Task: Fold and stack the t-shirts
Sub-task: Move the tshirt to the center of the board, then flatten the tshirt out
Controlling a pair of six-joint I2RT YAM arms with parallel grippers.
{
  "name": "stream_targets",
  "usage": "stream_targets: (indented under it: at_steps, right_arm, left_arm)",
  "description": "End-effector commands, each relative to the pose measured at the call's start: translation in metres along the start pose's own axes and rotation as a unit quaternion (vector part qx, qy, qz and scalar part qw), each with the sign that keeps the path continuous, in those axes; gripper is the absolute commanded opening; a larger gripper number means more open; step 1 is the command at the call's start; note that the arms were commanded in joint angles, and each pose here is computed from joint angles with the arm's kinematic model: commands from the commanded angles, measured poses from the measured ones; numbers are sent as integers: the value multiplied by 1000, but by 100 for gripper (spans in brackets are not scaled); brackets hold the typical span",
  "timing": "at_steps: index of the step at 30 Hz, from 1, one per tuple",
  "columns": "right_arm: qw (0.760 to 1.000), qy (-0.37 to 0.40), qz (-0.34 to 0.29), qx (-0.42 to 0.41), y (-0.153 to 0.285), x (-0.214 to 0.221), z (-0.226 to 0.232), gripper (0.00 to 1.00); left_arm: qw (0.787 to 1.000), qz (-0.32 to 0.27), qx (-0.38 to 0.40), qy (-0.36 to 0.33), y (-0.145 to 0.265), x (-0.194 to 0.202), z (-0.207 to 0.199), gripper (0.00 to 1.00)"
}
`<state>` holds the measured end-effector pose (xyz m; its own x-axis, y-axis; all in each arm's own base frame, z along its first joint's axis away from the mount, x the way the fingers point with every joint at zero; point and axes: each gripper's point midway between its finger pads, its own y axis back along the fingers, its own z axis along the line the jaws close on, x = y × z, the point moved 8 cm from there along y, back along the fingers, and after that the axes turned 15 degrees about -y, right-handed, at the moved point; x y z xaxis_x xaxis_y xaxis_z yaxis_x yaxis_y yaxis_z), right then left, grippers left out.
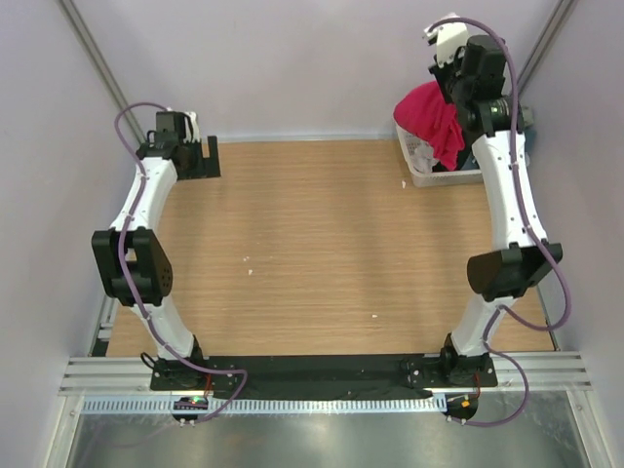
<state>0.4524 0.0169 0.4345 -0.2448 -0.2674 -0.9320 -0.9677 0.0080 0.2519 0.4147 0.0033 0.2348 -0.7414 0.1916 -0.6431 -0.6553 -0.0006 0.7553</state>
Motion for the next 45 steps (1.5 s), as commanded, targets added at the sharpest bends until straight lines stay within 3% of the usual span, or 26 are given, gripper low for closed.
stream_targets:
  at_steps: [1, 5, 9, 12, 13, 16, 20, 23, 25, 31, 38, 45]
  right_arm:
    - [982, 43, -181, 26, 86, -95, 6, 1]
    - [956, 57, -286, 34, 156, -138, 21, 1]
    - [948, 20, -316, 33, 185, -149, 19, 1]
    - [961, 29, -272, 44, 167, -112, 27, 45]
    - [972, 53, -226, 36, 137, -75, 44, 63]
    - [984, 78, -154, 29, 110, -9, 64, 78]
    - [998, 39, -35, 28, 84, 56, 84, 82]
    - [998, 25, 44, -41, 85, 97, 101, 82]
    - [985, 30, 84, -146, 92, 121, 122, 81]
    - [921, 25, 218, -321, 79, 164, 179, 78]
    - [894, -2, 266, -362, 51, 171, 211, 77]
    - [914, 2, 250, -319, 39, 159, 205, 78]
  left_arm:
    - [998, -56, -26, 16, 10, -36, 9, 100]
    - [997, -74, 12, 29, 16, -42, 0, 100]
    - [996, -80, 24, 26, 15, -37, -3, 100]
    - [996, -81, 32, 15, 12, -32, -5, 98]
    - [996, -80, 38, 13, 12, -31, -6, 97]
    - [996, -65, 56, -3, 8, -19, -11, 93]
    - [993, -30, 108, -23, 7, 7, -24, 84]
    - [988, 10, 153, -21, 6, 28, -34, 81]
    - [980, 43, 189, -31, 6, 39, -52, 79]
    - [955, 87, 282, -24, 4, 55, -83, 79]
    - [941, 100, 324, -9, -21, 55, -101, 78]
    - [917, 144, 372, -27, -52, 58, -141, 75]
